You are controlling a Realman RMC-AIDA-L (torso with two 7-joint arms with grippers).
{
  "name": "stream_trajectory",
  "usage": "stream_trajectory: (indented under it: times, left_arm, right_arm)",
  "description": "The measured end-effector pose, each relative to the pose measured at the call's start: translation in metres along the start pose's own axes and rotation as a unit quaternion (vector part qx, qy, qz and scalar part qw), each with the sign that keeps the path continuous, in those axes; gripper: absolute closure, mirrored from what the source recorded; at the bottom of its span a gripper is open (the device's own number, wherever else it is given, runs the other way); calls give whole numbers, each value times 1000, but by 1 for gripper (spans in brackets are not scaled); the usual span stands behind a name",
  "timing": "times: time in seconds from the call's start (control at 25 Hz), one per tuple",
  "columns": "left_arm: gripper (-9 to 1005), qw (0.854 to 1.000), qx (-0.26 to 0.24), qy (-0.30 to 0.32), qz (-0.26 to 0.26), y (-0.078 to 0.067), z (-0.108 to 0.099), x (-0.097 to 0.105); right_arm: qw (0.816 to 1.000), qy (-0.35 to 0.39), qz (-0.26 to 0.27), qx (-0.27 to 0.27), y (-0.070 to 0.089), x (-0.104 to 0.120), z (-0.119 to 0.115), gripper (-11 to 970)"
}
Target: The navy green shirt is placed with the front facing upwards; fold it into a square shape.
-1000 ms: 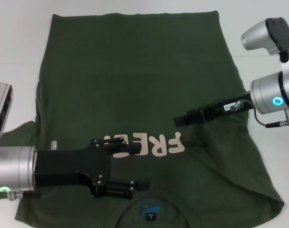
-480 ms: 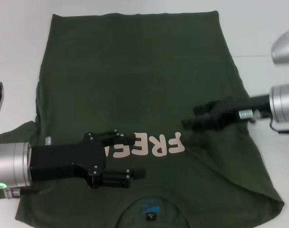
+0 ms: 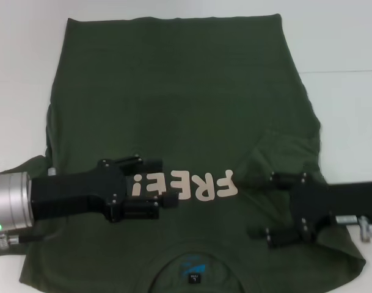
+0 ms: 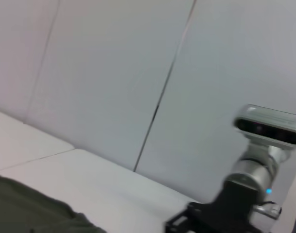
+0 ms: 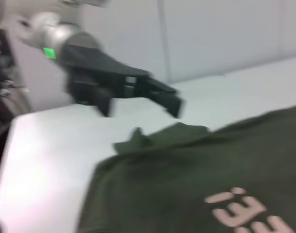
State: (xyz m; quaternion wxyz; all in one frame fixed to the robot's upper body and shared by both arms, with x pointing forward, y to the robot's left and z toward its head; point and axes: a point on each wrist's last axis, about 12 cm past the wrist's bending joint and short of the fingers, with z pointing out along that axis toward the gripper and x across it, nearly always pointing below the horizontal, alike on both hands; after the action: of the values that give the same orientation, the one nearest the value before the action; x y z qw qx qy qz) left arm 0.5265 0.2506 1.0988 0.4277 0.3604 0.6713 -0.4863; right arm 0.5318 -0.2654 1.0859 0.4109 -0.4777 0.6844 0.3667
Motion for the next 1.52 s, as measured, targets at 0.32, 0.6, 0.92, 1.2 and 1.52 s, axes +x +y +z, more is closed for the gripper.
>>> stream_trajectory:
  times: [0.32,0.6,0.92,1.2,1.52]
  left_arm:
    - [90,997,-50,19,-53,6,-16,-1]
    - [90,974,-162,60,-147,11,-57,-7]
    - [90,930,-263,110,-232,-5,-107,-21]
    - [90,881,-321,147,-315,-16,-125,-34]
    - [90,831,-360,157,-393,-12,-130,-32]
  right_arm:
    - [999,-14,-16,-31,21,15,-8,14]
    - [999,-23,-21,-31,22,18,-2,14]
    - [999,-32,-18,-29,19,18,11,14]
    - [998,-43,-18,-34,18,14,17,14]
    - [997,-58,-22,-37,18,13,25,13]
